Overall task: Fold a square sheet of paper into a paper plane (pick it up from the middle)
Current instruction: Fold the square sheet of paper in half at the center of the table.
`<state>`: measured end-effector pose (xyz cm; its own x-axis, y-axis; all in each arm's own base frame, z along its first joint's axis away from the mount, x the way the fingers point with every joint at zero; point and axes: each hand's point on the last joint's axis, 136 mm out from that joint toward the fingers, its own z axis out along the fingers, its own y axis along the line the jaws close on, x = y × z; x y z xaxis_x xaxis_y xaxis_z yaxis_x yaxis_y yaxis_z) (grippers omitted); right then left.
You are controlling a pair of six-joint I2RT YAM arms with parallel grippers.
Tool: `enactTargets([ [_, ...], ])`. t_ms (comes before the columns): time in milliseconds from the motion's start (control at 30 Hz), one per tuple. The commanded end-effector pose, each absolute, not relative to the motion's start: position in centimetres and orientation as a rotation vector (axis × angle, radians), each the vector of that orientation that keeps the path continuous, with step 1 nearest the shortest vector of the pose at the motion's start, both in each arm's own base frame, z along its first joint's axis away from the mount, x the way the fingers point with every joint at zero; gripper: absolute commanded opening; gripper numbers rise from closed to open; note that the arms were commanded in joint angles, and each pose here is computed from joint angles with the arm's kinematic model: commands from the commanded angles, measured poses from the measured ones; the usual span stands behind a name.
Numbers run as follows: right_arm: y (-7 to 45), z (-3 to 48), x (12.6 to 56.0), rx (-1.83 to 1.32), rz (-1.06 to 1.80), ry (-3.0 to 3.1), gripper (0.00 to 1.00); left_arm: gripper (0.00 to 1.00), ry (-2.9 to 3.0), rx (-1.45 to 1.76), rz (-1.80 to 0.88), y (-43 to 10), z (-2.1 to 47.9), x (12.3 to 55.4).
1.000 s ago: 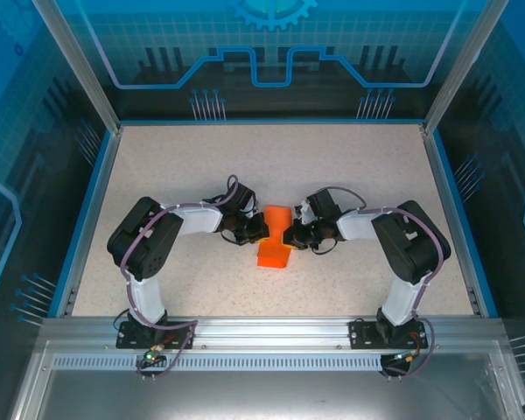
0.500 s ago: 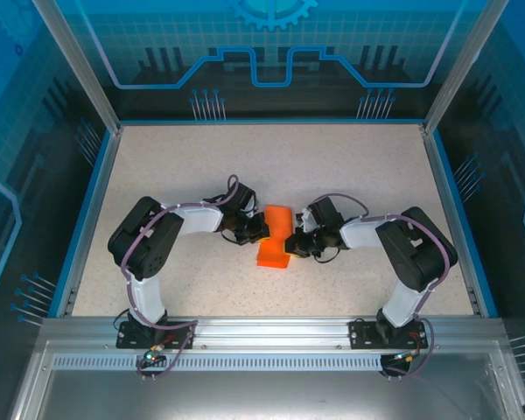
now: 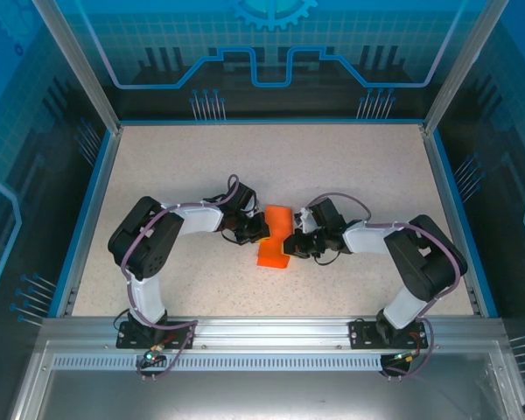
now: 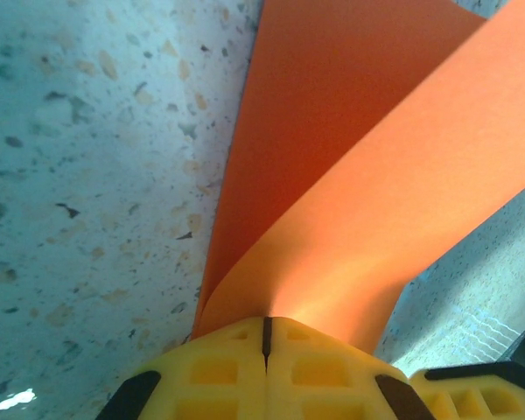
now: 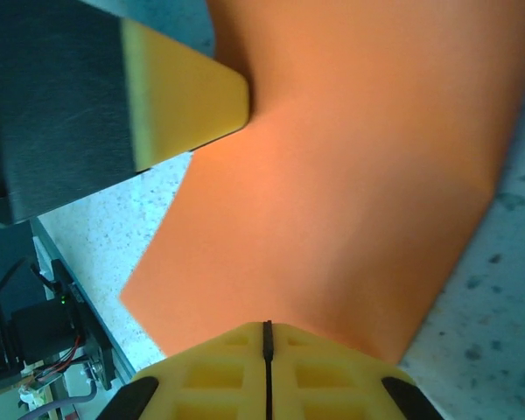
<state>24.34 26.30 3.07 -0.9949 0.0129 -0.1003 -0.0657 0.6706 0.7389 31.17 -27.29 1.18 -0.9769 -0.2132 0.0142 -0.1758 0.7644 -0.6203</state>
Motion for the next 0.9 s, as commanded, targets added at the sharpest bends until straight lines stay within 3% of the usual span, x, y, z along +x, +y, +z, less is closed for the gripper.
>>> enactTargets([
  [0,26.1,1.9,22.7,-0.05,1.241,2.83,0.07,0.0,3.05,-0.364,-0.789,-25.0,-3.3,28.5],
  [233,24.9,-1.4,21.2,-0.004,1.174,2.921,0.07,0.0,3.049,-0.363,-0.789,-25.0,-3.3,28.5],
  [600,26.0,2.7,21.1,-0.072,1.258,2.82,0.09,0.0,3.052,-0.363,-0.778,-24.9,-3.3,28.3],
  [867,25.7,0.3,20.0,-0.07,1.158,2.902,0.08,0.0,3.051,-0.356,-0.778,-24.9,-3.2,28.4],
])
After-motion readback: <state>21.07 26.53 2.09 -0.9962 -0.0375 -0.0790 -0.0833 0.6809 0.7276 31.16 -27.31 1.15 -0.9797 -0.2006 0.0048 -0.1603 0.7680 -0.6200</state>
